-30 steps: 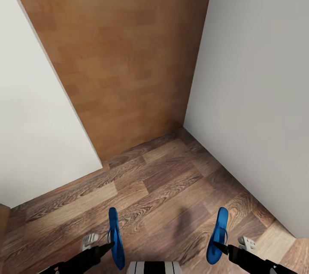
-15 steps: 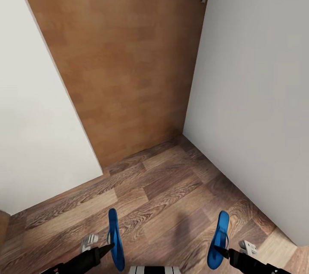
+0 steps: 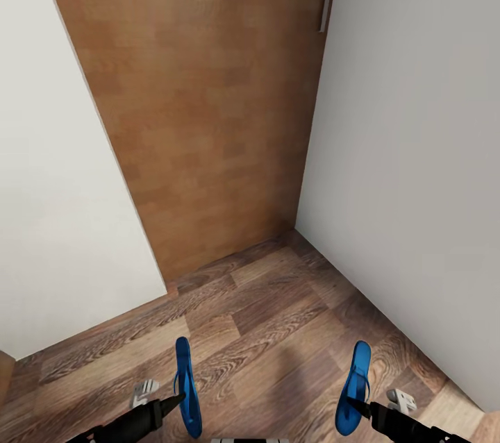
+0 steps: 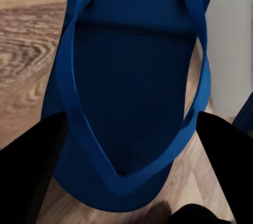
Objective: In the bedroom, move the book from the bed onto either nightstand, and place the two sandals side by side next to the bed.
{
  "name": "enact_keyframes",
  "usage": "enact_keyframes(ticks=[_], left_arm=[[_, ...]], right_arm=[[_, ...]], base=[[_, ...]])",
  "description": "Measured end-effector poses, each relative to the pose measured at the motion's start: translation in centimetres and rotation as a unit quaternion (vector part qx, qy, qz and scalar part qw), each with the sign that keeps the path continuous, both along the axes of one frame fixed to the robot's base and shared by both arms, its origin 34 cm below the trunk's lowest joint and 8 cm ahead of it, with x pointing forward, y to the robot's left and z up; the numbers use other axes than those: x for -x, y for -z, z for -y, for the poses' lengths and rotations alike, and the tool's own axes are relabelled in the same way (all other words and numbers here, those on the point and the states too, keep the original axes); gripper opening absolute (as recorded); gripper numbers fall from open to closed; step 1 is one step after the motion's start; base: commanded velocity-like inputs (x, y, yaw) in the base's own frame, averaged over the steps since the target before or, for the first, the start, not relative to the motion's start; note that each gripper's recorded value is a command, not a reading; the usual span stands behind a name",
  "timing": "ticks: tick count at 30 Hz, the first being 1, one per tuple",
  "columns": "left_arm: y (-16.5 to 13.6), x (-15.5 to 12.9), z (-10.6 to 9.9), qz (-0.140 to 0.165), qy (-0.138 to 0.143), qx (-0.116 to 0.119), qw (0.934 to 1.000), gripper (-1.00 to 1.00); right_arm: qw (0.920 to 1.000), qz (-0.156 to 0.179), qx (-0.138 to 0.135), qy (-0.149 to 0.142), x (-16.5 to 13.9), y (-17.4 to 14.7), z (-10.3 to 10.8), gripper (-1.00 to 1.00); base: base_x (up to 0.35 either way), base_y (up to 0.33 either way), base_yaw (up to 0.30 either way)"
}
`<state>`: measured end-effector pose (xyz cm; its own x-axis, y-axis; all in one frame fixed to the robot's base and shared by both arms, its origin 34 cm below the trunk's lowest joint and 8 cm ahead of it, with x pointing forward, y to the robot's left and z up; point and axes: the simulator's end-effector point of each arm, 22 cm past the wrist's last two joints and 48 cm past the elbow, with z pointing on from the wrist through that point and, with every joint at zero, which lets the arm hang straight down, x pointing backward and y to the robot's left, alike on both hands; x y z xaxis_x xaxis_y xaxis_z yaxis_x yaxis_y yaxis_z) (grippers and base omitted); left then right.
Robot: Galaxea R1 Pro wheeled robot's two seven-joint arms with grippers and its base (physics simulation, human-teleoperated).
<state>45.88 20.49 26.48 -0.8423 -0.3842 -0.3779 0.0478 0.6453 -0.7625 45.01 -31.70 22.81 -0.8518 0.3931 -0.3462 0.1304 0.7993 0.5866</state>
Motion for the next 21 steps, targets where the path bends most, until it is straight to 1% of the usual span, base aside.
enact_keyframes(ticks=[21], left_arm=[[-3.5,-1.9,0.0,0.042,0.001,-0.001,0.9991,-1.0]], right_arm=[[0.9991,0.043,0.001,0.0,-2.2,-3.5,0.0,-1.0]], base=[[0.0,0.0,0.0]])
